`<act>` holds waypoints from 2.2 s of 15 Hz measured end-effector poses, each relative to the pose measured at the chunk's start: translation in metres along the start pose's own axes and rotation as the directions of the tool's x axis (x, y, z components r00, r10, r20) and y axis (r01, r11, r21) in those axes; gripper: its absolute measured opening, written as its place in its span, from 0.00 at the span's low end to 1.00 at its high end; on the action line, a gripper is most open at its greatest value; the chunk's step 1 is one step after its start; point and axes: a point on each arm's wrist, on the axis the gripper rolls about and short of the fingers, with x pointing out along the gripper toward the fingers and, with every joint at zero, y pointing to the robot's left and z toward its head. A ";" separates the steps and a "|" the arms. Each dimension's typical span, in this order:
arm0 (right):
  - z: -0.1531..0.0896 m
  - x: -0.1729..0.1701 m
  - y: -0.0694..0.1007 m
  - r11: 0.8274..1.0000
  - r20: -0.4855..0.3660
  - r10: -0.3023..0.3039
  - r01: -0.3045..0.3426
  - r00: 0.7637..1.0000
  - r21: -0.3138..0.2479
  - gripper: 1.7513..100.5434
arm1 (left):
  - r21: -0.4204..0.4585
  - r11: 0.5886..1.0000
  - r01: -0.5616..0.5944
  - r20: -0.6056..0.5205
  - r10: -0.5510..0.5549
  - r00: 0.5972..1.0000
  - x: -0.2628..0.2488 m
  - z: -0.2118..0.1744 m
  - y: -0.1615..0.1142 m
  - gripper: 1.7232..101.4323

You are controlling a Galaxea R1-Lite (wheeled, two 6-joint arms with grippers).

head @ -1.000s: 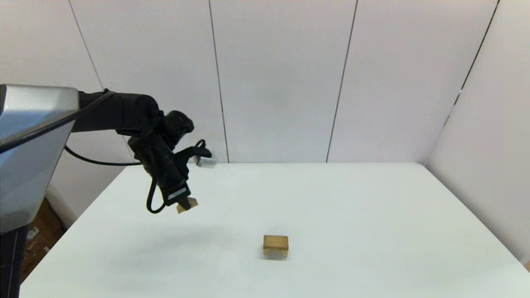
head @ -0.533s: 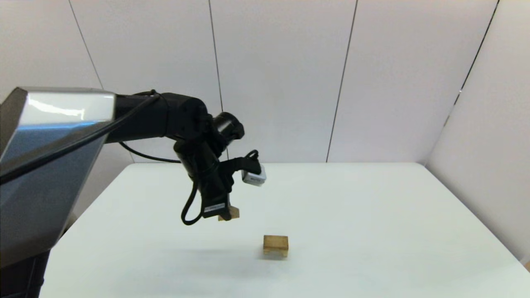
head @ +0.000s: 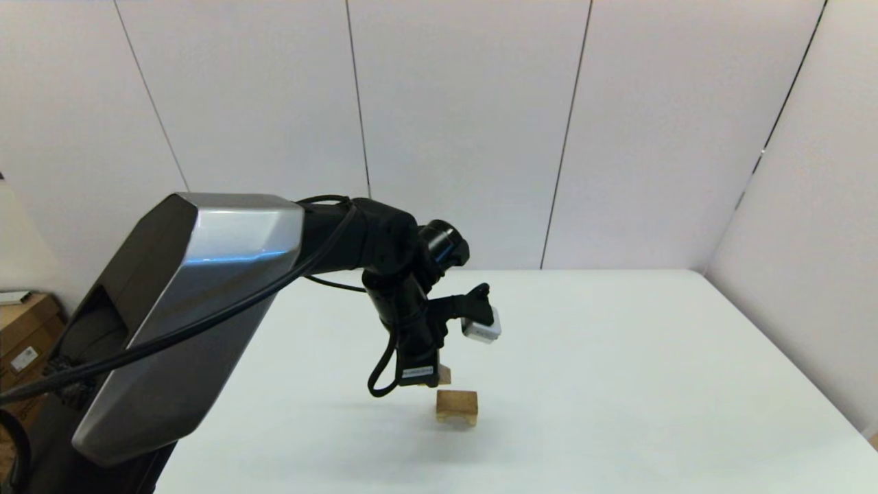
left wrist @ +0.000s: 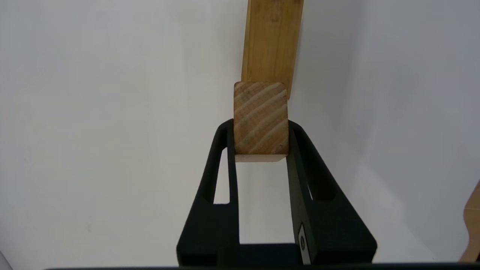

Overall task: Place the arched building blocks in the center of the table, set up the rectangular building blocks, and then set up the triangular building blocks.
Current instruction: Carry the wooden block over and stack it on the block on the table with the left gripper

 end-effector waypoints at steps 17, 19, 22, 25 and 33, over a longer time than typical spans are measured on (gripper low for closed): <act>0.000 0.000 0.000 1.000 0.000 0.001 -0.001 1.000 0.000 0.97 | 0.063 0.998 0.024 -0.002 -0.024 1.000 0.023 0.017 -0.012 0.21; 0.000 0.000 0.000 1.000 0.000 0.000 0.000 1.000 0.000 0.97 | 0.060 0.998 0.027 -0.006 -0.026 1.000 0.025 0.016 -0.011 0.21; 0.000 0.000 0.000 1.000 0.000 0.000 0.000 1.000 0.000 0.97 | 0.061 0.998 0.024 -0.005 -0.024 1.000 0.028 0.017 -0.010 0.21; 0.000 0.000 0.000 1.000 0.000 0.000 0.000 1.000 0.000 0.97 | 0.064 0.998 0.000 0.013 -0.001 1.000 0.032 0.018 -0.007 0.21; 0.000 0.000 0.000 1.000 0.000 0.000 0.000 1.000 0.000 0.97 | 0.065 0.998 0.003 0.015 -0.004 1.000 0.040 0.018 -0.005 0.21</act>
